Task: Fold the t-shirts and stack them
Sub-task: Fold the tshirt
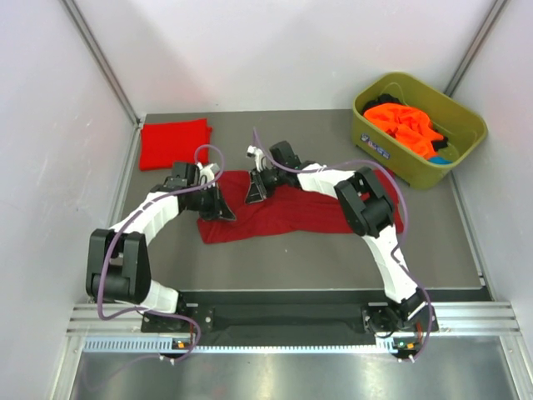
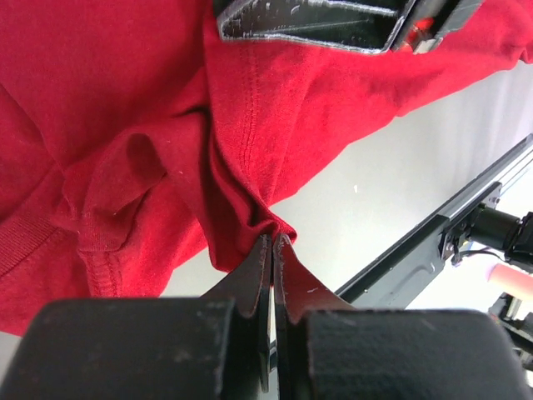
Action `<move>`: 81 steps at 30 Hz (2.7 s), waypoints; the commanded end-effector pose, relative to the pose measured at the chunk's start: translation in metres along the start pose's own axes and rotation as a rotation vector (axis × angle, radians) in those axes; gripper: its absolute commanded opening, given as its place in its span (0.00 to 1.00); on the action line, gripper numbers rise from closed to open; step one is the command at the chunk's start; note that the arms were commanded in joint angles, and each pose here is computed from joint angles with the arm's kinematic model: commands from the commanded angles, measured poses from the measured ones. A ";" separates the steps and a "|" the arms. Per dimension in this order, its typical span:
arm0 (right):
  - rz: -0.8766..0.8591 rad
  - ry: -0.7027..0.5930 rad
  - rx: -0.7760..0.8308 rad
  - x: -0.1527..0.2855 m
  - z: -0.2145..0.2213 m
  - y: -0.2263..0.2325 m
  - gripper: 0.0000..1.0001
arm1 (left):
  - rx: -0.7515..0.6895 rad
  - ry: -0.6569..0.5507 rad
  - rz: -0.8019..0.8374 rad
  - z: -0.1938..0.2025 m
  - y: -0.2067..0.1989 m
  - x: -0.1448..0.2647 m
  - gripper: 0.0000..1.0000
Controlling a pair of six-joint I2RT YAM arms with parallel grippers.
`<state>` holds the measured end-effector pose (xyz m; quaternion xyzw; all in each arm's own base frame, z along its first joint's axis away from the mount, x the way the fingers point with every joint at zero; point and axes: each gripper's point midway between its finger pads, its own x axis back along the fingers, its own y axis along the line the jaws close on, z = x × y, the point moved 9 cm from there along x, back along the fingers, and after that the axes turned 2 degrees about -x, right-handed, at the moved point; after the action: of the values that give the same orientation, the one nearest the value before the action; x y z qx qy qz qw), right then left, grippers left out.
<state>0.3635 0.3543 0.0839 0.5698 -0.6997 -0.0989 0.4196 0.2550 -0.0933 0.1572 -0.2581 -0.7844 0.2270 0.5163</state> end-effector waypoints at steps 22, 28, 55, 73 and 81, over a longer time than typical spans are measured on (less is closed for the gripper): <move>0.058 -0.373 0.167 0.050 -0.037 0.056 0.00 | 0.078 -0.123 -0.208 -0.035 0.002 0.006 0.00; 0.141 -0.467 0.160 0.061 -0.035 0.055 0.00 | 0.067 -0.206 -0.270 -0.058 0.006 0.004 0.00; 0.413 -0.701 -0.046 0.060 -0.031 0.002 0.00 | -0.037 -0.328 -0.282 -0.149 0.037 -0.047 0.00; 0.548 -0.559 -0.226 0.078 -0.025 -0.003 0.38 | 0.016 -0.399 -0.490 -0.178 0.049 -0.028 0.29; 0.872 -0.403 -0.538 0.183 0.034 0.027 0.46 | 0.198 -0.336 -0.667 -0.120 0.028 0.028 0.46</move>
<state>0.3467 0.2322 0.1422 0.1640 -0.8923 -0.2026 0.3686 0.4027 -0.0479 0.1736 0.0645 -0.8832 0.1471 0.4407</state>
